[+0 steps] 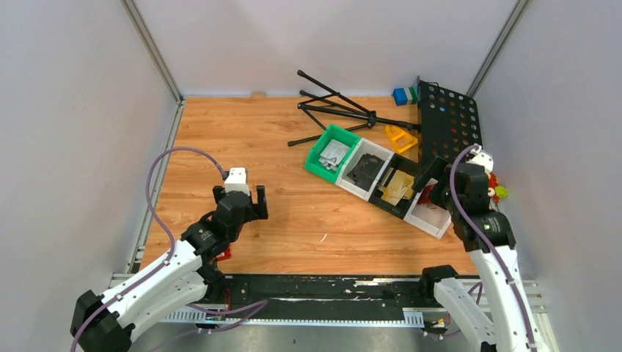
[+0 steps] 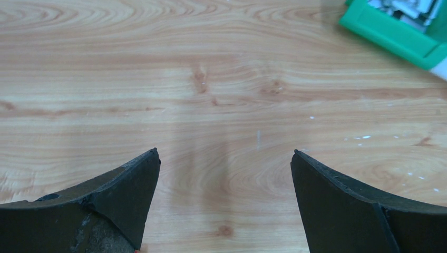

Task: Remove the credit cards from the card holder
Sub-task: Pick up the card holder from the storage box.

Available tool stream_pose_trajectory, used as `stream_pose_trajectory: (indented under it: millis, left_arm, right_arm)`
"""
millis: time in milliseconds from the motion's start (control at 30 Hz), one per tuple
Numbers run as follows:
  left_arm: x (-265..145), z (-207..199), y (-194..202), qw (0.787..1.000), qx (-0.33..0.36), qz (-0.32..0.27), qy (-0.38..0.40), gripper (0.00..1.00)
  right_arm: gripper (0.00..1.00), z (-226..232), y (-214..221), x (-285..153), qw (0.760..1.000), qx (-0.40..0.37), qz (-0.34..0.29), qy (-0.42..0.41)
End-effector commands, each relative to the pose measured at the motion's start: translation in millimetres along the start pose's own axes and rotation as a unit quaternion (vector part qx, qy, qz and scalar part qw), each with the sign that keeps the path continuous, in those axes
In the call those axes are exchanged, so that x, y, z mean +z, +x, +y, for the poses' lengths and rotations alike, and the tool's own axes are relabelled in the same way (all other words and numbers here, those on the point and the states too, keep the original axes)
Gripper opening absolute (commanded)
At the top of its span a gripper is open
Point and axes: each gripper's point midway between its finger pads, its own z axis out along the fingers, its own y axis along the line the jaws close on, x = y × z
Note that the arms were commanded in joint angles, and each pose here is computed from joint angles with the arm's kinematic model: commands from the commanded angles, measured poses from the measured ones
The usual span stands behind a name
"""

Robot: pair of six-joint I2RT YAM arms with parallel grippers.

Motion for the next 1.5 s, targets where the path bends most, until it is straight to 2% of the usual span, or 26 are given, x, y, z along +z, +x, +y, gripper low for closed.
stream_pose_trajectory:
  millis: [0, 100, 167, 267, 467, 633, 800, 933, 1133, 1233, 1300, 1467]
  left_arm:
    - [7, 7, -10, 1.0, -0.018, -0.021, -0.014, 1.0]
    - [6, 9, -8, 1.0, -0.012, -0.024, -0.013, 1.0]
    - [5, 10, -8, 0.999, -0.013, -0.029, -0.01, 1.0]
    - [5, 4, -6, 0.999, -0.018, -0.036, 0.011, 1.0]
    - [5, -4, -1, 0.999, -0.016, -0.027, 0.034, 1.0]
    - [5, -9, 0, 0.998, -0.017, -0.025, 0.048, 1.0]
    - [4, -15, 1, 0.997, -0.015, -0.024, 0.066, 0.99]
    - [4, -17, 0, 0.997, -0.013, -0.026, 0.073, 0.98]
    - [5, -18, 1, 0.997, -0.013, -0.026, 0.075, 0.98]
    - [6, -19, 1, 0.997, -0.013, -0.025, 0.076, 0.97]
    - [6, -19, 1, 0.997, -0.012, -0.025, 0.077, 0.97]
    - [6, -21, 2, 0.996, -0.013, -0.026, 0.081, 0.97]
  right_arm:
    - [0.95, -21, 1, 2, 0.996, 0.018, 0.029, 0.084]
    - [0.84, -42, 5, 4, 0.986, 0.015, 0.053, 0.157]
    - [0.8, -51, 7, 7, 0.982, 0.02, 0.062, 0.179]
    - [0.79, -52, 13, 16, 0.984, 0.04, 0.08, 0.157]
    - [0.74, -76, 17, 30, 0.976, 0.068, 0.09, 0.186]
    - [0.63, -73, 18, 44, 0.978, 0.078, 0.094, 0.167]
    - [0.61, -74, 7, 54, 0.98, 0.082, 0.07, 0.168]
    - [0.52, -75, 2, 72, 0.981, 0.088, 0.051, 0.168]
    - [0.49, -83, -7, 94, 0.979, 0.089, 0.023, 0.185]
    - [0.49, -87, -5, 104, 0.977, 0.08, 0.029, 0.194]
    - [0.44, -89, -5, 109, 0.977, 0.073, 0.033, 0.199]
    - [0.44, -96, 3, 119, 0.974, 0.068, 0.043, 0.211]
